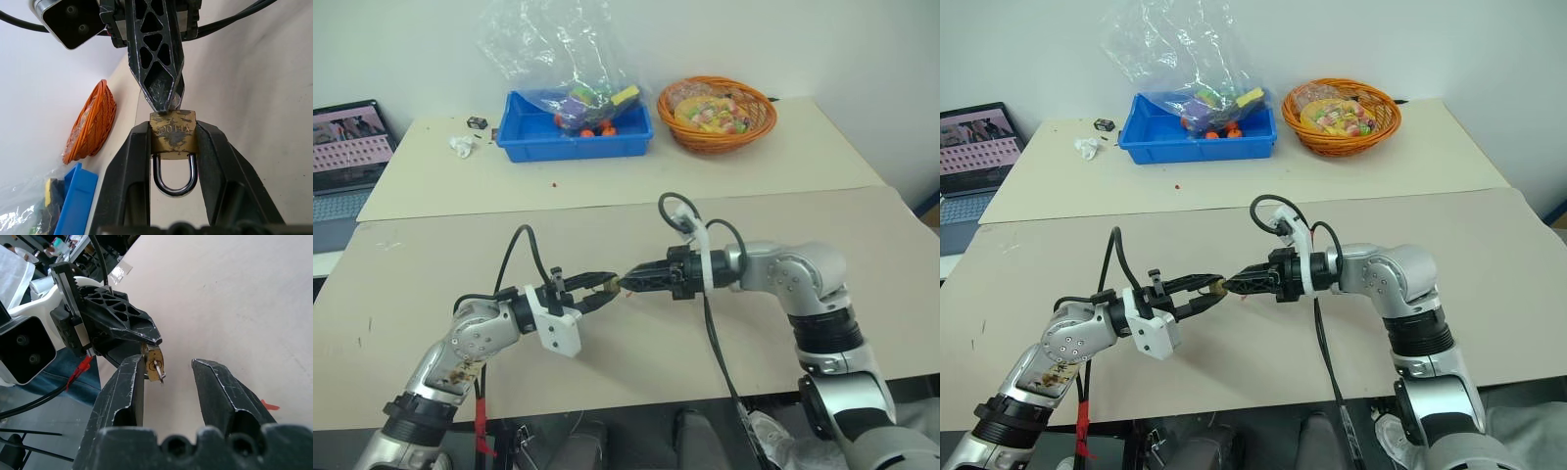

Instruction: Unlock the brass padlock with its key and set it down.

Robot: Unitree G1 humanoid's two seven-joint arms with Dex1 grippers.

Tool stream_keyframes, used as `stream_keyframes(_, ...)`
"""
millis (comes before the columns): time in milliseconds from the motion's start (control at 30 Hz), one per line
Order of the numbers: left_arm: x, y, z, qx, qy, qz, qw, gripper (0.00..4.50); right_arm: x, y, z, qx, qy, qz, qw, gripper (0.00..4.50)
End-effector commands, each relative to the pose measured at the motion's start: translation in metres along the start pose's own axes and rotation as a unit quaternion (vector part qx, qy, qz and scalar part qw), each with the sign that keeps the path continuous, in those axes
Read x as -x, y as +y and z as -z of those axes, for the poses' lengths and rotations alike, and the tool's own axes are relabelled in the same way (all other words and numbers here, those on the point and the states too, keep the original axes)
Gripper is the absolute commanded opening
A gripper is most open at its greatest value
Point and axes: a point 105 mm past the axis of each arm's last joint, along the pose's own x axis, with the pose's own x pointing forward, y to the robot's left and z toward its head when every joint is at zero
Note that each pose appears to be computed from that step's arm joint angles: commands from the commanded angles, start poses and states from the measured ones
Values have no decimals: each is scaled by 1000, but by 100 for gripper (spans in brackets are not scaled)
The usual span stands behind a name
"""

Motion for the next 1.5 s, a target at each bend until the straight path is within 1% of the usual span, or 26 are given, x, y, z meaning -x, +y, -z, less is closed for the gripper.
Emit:
stream_keyframes(33, 1, 9, -9, -14, -14, -13, 1000, 82, 4, 8, -8, 11, -16, -12, 1000, 194)
stream_keyframes(700, 0, 10, -11, -15, -16, -15, 1000, 82, 5, 10, -2, -3, -15, -16, 1000, 194)
stream_keyframes(800, 0, 10, -11, -16, -15, -14, 1000, 82, 5, 10, -3, -4, -16, -17, 1000, 125)
stream_keyframes(900, 0, 10, -11, -15, -16, -14, 1000, 82, 6, 10, -4, -4, -18, -16, 1000, 24)
stream_keyframes(933, 0, 10, -11, -15, -16, -14, 1000, 82, 6, 10, -5, -4, -19, -16, 1000, 1)
stream_keyframes(1267, 0, 10, -12, -15, -17, -14, 1000, 82, 5, 11, -5, -13, -19, -17, 1000, 1)
stream_keyframes(1333, 0, 9, -12, -15, -16, -13, 1000, 82, 2, 13, -6, -41, -20, -29, 999, 1)
stream_keyframes(1500, -1, 9, -14, -14, -19, -14, 1000, 82, -2, 14, 1, -152, 1, -54, 987, 1)
